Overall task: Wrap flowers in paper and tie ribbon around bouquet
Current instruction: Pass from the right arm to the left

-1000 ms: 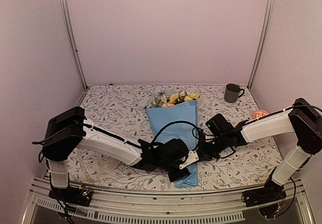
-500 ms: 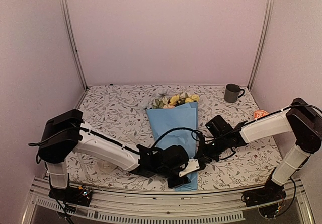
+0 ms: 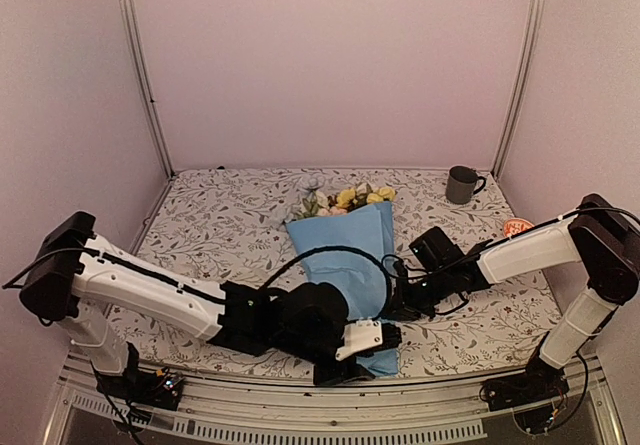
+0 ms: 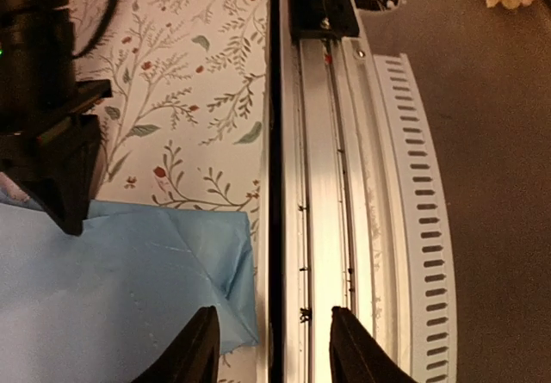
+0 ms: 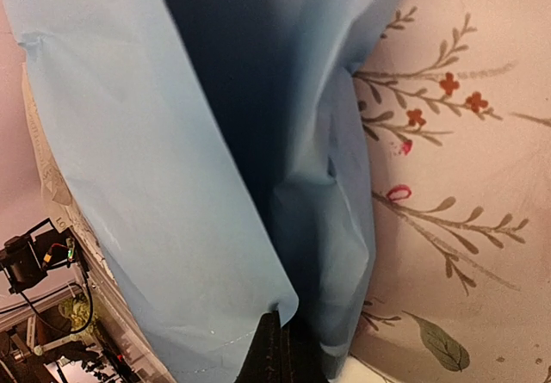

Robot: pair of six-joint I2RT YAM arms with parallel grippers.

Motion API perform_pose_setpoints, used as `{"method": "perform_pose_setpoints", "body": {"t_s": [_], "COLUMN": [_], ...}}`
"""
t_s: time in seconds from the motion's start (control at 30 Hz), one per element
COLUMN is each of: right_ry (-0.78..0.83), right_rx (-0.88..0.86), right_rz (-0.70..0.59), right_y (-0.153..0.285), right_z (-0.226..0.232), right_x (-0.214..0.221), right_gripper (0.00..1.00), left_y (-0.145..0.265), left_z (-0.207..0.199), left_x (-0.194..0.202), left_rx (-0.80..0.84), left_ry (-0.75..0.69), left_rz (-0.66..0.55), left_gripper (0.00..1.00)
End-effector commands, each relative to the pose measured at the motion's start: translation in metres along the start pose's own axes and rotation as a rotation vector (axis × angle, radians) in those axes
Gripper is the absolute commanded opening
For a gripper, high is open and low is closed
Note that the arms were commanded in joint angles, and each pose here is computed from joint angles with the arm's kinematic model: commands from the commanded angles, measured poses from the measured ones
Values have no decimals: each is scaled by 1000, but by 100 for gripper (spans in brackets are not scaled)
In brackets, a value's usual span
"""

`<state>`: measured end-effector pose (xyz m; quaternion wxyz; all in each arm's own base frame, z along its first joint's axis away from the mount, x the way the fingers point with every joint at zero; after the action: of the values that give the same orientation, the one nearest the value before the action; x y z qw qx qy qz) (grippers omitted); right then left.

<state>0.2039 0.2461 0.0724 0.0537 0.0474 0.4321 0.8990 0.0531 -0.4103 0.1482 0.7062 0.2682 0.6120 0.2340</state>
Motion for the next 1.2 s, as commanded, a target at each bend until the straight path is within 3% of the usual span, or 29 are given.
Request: {"method": "perform_pose_setpoints", "body": {"t_s": [0.0, 0.13, 0.37, 0.6, 0.7, 0.9, 0.93, 1.0, 1.17], "right_ry": [-12, -18, -44, -51, -59, -71, -70, -53, 23], "right_rx": [3, 0, -14, -44, -43, -74, -80, -85, -127], "right_rz": [-26, -36, -47, -75, -120, -197, -188, -160, -47], "right_y": [1, 5, 9, 20, 33, 62, 63, 61, 42], "right_z": [-5, -5, -9, -2, -3, -7, -10, -14, -15], "right_x": [-1, 1, 5, 4, -2, -23, -27, -37, -47], "right_gripper": [0, 0, 0, 2, 20, 79, 84, 89, 88], "left_y": [4, -25, -64, -84, -87, -91, -91, -92, -92], "left_z": [51, 65, 64, 50, 45, 41, 41, 40, 41], "left_x": [9, 27, 49, 68, 73, 81, 82, 83, 83], "left_rx": [-160, -204, -170, -64, -33, -5, -3, -4, -4], "left_ry": [124, 133, 106, 84, 72, 75, 75, 73, 72], "left_rz": [-36, 96, 200, 274, 294, 311, 314, 316, 316], "left_gripper": [43, 43, 48, 47, 46, 46, 46, 46, 46]}}
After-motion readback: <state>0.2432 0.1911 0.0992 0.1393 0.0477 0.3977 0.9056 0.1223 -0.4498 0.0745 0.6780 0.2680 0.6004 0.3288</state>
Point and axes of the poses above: each gripper's point midway between its finger pads, its own y axis back along the fingers, its own z axis along the line the jaws close on, x = y × z, the point moved 7 cm from there along y, back along the fingers, and after that the axes turned 9 degrees about -y, right-handed, at the moved point
